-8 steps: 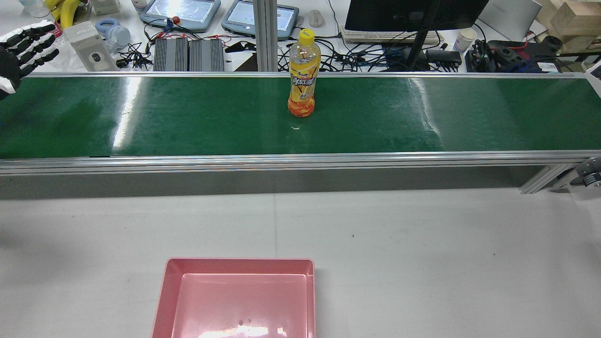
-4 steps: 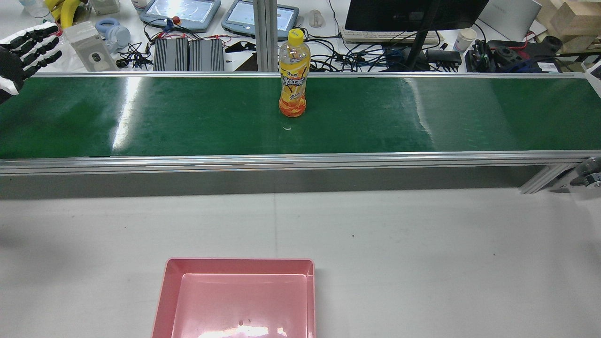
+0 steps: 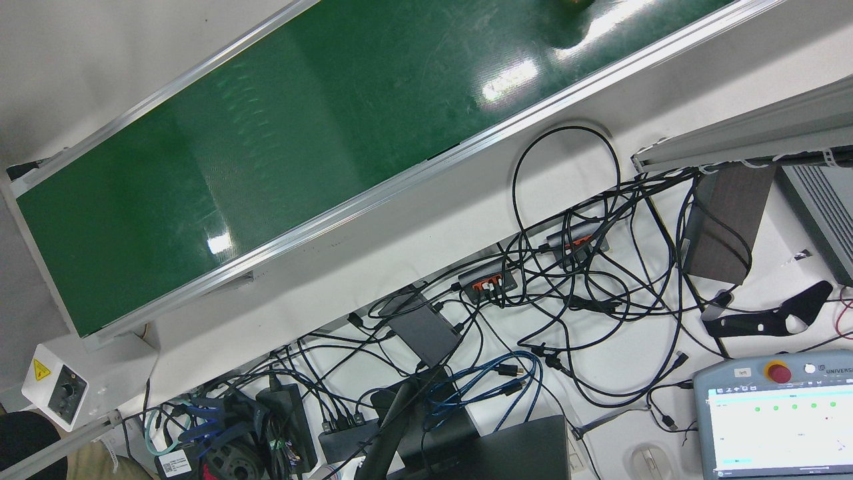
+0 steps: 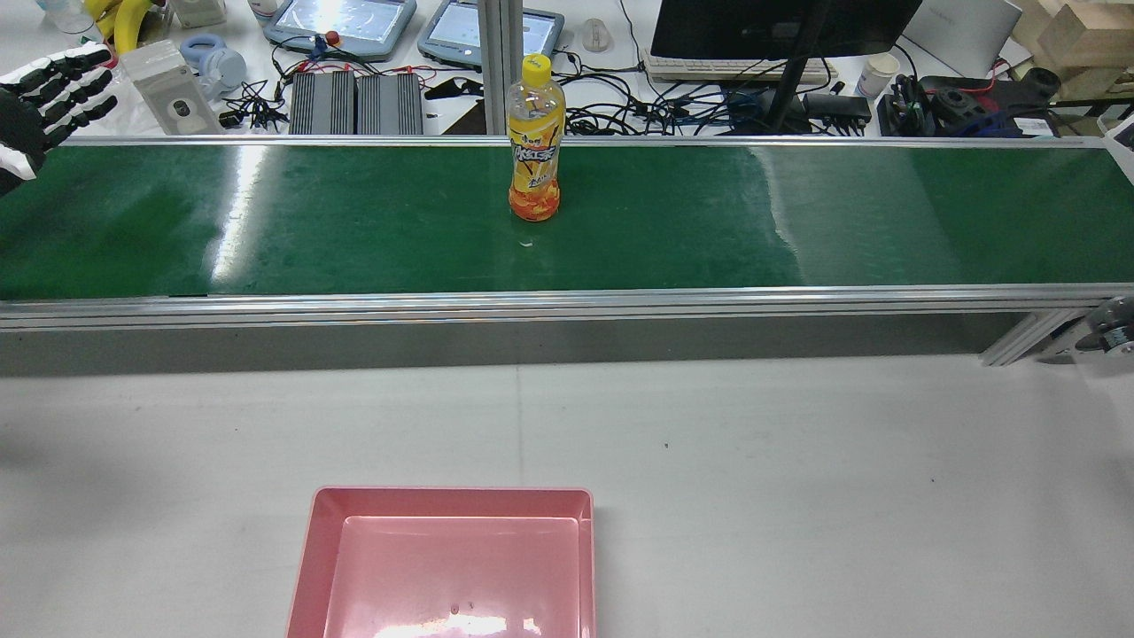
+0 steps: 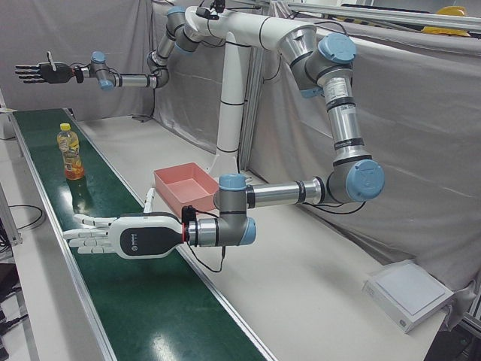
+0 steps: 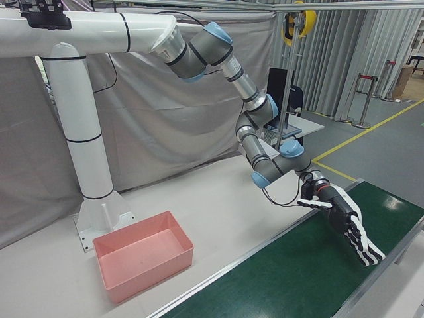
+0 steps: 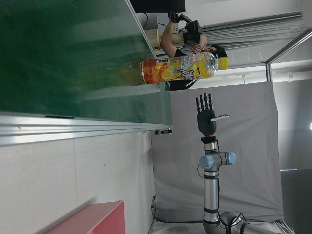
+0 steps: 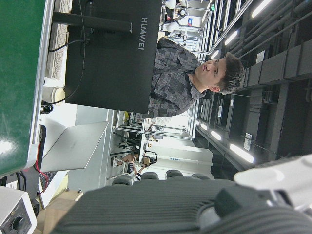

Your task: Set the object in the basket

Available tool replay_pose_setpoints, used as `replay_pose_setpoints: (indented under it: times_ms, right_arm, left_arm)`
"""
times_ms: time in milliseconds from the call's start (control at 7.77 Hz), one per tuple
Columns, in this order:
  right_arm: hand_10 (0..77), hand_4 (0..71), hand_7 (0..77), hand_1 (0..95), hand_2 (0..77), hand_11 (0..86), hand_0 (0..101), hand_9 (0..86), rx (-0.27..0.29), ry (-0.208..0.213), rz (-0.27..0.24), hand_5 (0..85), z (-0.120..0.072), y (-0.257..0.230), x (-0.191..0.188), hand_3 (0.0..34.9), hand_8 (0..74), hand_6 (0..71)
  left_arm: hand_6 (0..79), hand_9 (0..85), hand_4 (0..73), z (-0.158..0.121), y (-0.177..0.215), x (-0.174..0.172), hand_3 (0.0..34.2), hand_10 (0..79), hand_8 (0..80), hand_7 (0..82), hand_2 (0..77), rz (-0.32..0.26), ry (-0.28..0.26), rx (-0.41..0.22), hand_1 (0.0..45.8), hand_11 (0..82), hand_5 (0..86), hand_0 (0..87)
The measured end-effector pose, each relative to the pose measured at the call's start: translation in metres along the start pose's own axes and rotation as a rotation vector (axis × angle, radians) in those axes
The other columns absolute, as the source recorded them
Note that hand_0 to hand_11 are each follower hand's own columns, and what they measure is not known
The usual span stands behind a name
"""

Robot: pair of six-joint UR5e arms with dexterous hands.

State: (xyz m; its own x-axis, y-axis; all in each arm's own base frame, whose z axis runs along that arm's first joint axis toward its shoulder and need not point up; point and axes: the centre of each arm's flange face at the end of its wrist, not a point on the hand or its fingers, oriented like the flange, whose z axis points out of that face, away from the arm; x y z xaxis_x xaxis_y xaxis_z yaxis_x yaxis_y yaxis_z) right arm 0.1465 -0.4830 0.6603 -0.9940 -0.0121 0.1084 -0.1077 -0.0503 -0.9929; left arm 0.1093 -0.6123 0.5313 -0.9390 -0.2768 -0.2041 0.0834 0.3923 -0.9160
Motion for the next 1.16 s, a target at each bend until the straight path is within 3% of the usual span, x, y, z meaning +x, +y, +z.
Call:
replay_pose_setpoints:
  times_ms: [772, 1158]
  right_arm:
    - [0.0, 0.0, 0.5, 0.0, 0.5, 0.0, 0, 0.0, -0.001, 0.000, 0.001, 0.0, 0.000, 0.001, 0.000, 0.0, 0.0, 0.0]
    - [0.0, 0.0, 0.5, 0.0, 0.5, 0.0, 0, 0.0, -0.002, -0.001, 0.001, 0.0, 0.000, 0.001, 0.000, 0.1, 0.0, 0.0]
  left_arm:
    - [0.0, 1.6, 10.4, 0.009, 0.007, -0.005, 0.1, 3.8, 2.7, 0.5, 0.0, -0.004, -0.007, -0.009, 2.7, 8.2, 14.2, 55.9]
    - [0.0, 1.6, 7.6, 0.052, 0.046, -0.051, 1.5, 4.9, 2.2, 0.5, 0.0, -0.030, -0.062, -0.056, 4.4, 9.3, 12.5, 56.8]
